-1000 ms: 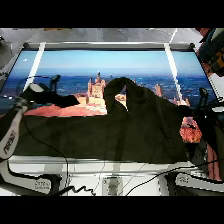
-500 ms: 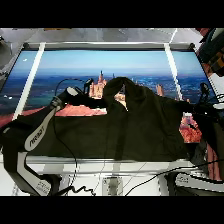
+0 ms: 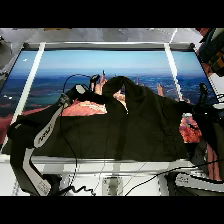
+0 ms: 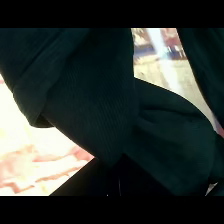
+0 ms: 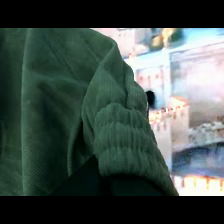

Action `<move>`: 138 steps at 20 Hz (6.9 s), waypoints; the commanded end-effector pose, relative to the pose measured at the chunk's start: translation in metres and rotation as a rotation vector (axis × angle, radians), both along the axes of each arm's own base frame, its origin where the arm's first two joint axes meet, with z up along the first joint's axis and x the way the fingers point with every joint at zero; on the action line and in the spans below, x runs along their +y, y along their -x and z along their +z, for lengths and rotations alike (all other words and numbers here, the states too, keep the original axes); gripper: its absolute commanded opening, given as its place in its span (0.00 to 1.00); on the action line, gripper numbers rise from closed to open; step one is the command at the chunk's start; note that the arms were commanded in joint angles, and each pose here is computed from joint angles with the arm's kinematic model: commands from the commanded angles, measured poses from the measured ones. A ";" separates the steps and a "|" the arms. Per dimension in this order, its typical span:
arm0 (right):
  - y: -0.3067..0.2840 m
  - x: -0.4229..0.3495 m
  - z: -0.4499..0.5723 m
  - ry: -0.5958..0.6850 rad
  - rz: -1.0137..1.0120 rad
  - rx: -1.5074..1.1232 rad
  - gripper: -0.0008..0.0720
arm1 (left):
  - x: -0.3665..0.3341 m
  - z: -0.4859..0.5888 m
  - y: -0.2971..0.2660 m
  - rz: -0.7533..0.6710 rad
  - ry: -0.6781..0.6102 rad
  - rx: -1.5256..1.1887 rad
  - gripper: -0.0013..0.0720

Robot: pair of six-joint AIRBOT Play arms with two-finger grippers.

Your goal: Fold the clothes and pants, and hang the long-sleeved shirts on hangers.

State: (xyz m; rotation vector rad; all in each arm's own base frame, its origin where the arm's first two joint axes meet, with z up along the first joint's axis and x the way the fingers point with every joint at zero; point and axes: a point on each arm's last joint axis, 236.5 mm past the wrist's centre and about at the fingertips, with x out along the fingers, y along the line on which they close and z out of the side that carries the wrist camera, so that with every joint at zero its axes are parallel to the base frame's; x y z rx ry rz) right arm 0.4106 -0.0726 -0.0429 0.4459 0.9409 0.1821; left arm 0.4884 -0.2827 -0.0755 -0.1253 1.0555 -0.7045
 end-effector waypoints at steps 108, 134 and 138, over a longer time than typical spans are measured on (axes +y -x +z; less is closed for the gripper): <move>-0.019 -0.033 0.006 0.104 -0.107 -0.071 0.05 | 0.525 -0.020 -0.014 1.062 -0.313 0.299 0.15; -0.038 -0.030 0.012 0.170 -0.129 -0.127 0.05 | 0.568 0.021 0.066 0.865 -0.676 0.483 0.85; -0.048 -0.025 0.016 0.210 -0.133 -0.161 0.05 | 0.569 0.020 0.075 0.875 -0.668 0.519 0.87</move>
